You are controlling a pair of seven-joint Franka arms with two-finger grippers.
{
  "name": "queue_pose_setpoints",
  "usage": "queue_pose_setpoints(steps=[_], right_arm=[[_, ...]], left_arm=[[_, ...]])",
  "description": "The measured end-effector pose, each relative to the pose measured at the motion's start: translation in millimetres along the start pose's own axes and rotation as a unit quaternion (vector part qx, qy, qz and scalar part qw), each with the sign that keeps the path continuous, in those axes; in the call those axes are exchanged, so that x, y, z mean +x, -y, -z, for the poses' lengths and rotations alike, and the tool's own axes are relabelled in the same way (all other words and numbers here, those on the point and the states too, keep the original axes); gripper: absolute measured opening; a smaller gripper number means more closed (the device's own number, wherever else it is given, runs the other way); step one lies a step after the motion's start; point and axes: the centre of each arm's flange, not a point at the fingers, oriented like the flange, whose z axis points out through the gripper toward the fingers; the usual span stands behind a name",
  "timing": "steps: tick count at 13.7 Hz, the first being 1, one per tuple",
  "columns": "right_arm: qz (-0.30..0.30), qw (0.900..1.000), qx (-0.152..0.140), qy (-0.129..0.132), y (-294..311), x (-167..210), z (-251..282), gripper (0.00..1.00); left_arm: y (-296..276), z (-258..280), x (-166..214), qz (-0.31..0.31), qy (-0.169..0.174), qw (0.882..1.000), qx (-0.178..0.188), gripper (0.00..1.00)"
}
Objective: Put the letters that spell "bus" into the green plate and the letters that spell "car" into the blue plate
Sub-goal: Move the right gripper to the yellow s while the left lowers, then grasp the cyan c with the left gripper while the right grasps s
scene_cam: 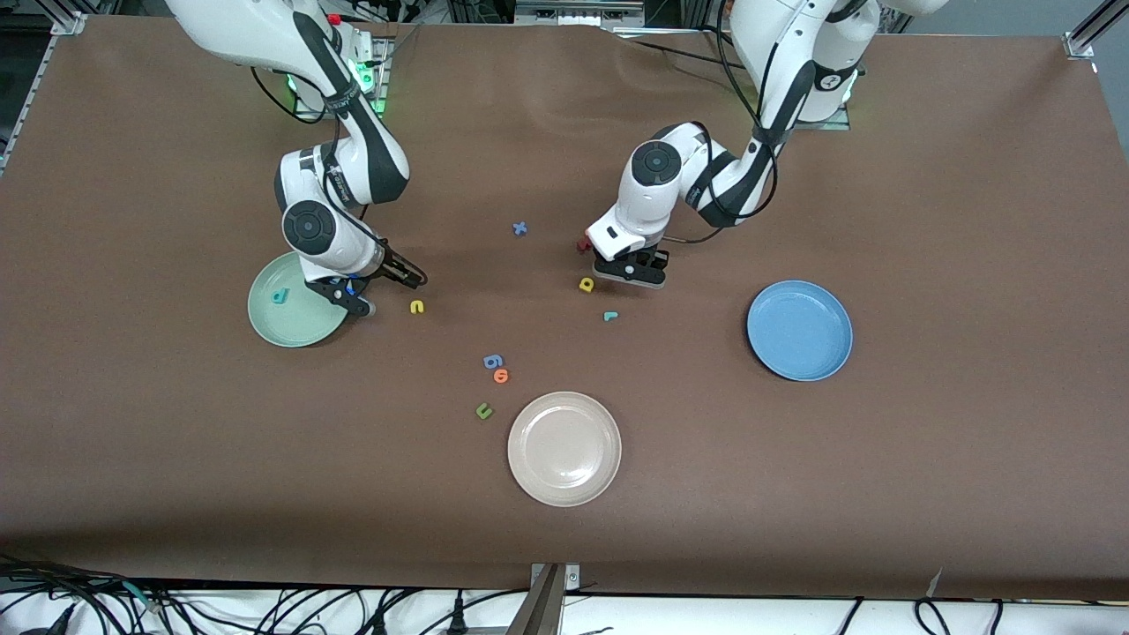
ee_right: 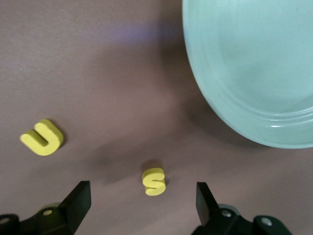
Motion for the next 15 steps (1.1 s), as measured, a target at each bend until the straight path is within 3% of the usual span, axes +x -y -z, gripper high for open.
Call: queue_pose_setpoints(steps=[6, 13, 15], right_arm=[[-0.001, 1.000, 0.001, -0.003, -6, -3, -9, 0.88], [-0.002, 1.000, 0.011, -0.014, -14, -9, -10, 0.86], [-0.002, 1.000, 0.011, -0.014, -16, -11, -8, 0.73]], left_arm=[[0, 0, 0, 0.000, 0.001, 1.000, 0.000, 0.48], [1, 0, -1, -0.006, 0.002, 1.000, 0.001, 0.48], [1, 0, -1, -0.009, 0.002, 1.000, 0.001, 0.48]])
